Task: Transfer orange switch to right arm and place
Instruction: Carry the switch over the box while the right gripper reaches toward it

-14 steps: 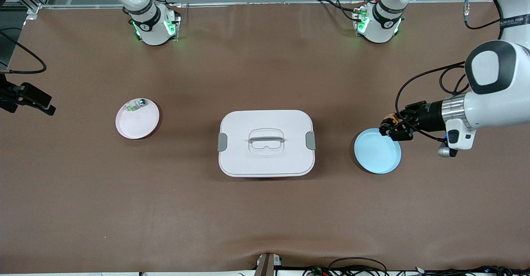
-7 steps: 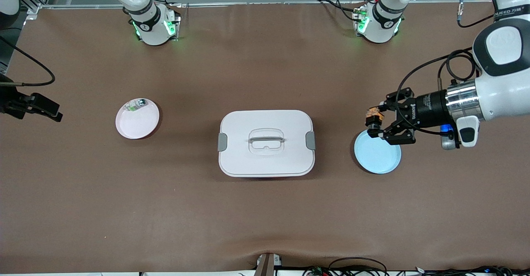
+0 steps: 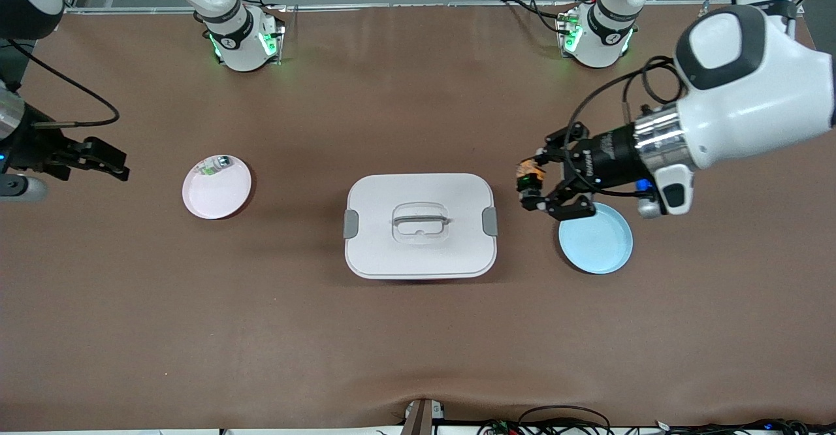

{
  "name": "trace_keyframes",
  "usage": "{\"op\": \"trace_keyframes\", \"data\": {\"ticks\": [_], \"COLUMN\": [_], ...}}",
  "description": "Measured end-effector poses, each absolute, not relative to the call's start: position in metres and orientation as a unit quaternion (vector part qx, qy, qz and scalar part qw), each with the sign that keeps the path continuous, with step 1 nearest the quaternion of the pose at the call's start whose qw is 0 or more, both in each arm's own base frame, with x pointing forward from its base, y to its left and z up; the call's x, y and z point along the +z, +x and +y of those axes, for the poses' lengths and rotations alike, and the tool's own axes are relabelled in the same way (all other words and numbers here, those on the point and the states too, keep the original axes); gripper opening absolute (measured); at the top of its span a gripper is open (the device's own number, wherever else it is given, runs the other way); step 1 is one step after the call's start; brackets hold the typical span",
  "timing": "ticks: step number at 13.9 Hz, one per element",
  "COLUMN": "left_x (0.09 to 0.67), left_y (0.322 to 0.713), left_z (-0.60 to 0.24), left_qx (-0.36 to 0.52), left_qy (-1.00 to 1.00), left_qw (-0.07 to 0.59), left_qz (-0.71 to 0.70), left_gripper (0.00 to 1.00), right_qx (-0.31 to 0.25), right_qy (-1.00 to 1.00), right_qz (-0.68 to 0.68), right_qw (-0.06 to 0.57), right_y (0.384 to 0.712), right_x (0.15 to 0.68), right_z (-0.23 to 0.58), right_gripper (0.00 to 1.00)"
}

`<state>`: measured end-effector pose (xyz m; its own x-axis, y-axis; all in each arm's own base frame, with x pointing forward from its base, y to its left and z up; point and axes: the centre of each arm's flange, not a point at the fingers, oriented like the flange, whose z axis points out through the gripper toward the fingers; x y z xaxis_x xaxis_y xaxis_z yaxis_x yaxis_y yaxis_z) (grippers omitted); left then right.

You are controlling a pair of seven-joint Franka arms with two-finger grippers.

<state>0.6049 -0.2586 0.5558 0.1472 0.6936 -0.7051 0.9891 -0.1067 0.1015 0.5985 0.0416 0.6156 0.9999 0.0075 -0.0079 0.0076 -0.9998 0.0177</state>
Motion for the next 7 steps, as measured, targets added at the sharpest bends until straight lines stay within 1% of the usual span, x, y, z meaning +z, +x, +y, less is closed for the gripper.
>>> {"op": "trace_keyframes", "data": {"ticks": [3, 4, 7], "left_x": [0.554, 0.553, 0.548], "left_y": [0.589, 0.586, 0.576], "left_z": [-0.300, -0.314, -0.351], "left_qx": [-0.247, -0.242, -0.227], "left_qy": [0.706, 0.705, 0.700], "left_qw": [0.270, 0.266, 0.260], "left_qz": [0.606, 0.612, 0.625], "left_gripper": [0.72, 0.72, 0.72], "right_qx": [-0.011, -0.020, -0.044], "right_qy": [0.999, 0.999, 0.988], "right_qz": [0.034, 0.043, 0.039], "right_qw": [-0.004, -0.027, -0.140], "right_y": [0.593, 0.590, 0.583], "right_x": [0.614, 0.613, 0.614], "right_z": [0.080, 0.096, 0.131], "right_gripper": [1.00, 1.00, 1.00]}}
